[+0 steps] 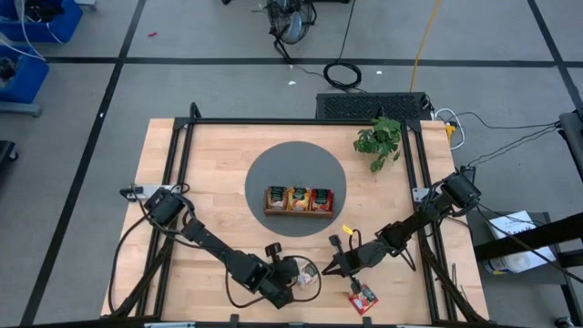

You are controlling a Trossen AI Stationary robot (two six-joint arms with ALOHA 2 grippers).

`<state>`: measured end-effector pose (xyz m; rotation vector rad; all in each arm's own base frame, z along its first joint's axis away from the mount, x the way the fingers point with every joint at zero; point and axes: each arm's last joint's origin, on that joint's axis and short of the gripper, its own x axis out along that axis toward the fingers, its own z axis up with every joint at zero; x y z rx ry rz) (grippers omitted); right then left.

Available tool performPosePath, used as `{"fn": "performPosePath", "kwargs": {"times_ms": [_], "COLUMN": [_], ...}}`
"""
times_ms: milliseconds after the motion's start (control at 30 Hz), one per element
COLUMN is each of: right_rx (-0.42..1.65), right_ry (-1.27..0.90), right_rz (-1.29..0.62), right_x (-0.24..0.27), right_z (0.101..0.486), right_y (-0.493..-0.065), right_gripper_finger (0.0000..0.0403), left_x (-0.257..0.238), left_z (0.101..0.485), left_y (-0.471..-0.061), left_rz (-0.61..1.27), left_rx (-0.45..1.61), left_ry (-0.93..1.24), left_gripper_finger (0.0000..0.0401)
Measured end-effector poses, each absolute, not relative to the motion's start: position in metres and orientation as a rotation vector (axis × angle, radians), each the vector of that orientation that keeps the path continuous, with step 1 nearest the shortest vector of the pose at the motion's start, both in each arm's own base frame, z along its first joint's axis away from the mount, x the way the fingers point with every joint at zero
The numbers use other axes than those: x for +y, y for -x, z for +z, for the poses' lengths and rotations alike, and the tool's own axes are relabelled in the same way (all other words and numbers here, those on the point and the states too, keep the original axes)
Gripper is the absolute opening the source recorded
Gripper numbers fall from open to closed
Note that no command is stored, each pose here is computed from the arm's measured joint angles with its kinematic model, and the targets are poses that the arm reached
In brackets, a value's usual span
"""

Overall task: Pick & Place Tea
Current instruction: Put the brown tea bag into the left section of the wooden organizer

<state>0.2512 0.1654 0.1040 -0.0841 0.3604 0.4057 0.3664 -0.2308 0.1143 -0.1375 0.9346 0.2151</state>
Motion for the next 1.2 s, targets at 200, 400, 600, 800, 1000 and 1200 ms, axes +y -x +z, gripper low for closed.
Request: {"fn": "performPosePath", "kwargs": {"times_ms": [200,400,600,800,1000,1200], "right_rx": [0.375,0.433,0.439,0.448,0.495,0.524], "right_ry": [0.072,0.024,0.024,0.001,-0.025,-0.07], "right_rz": [0.4,0.365,0.363,0.357,0.334,0.329], "right_x": [0.165,0.16,0.16,0.159,0.156,0.152], "right_z": [0.103,0.099,0.098,0.098,0.094,0.093], "right_y": [-0.251,-0.252,-0.252,-0.252,-0.252,-0.253], "right_gripper_finger": [0.0,0.0,0.0,0.0,0.0,0.0], "left_x": [-0.234,-0.237,-0.249,-0.257,-0.265,-0.243], "left_z": [0.115,0.116,0.118,0.128,0.147,0.137], "left_y": [-0.368,-0.369,-0.367,-0.364,-0.378,-0.382], "left_rz": [0.183,0.132,0.034,-0.002,-0.089,-0.005], "left_rx": [0.92,0.901,0.875,0.854,0.708,0.836], "left_ry": [0.156,0.119,0.048,0.013,-0.029,0.025], "left_gripper_finger": [0.0024,0.0024,0.0024,0.0024,0.0024,0.0023]}}
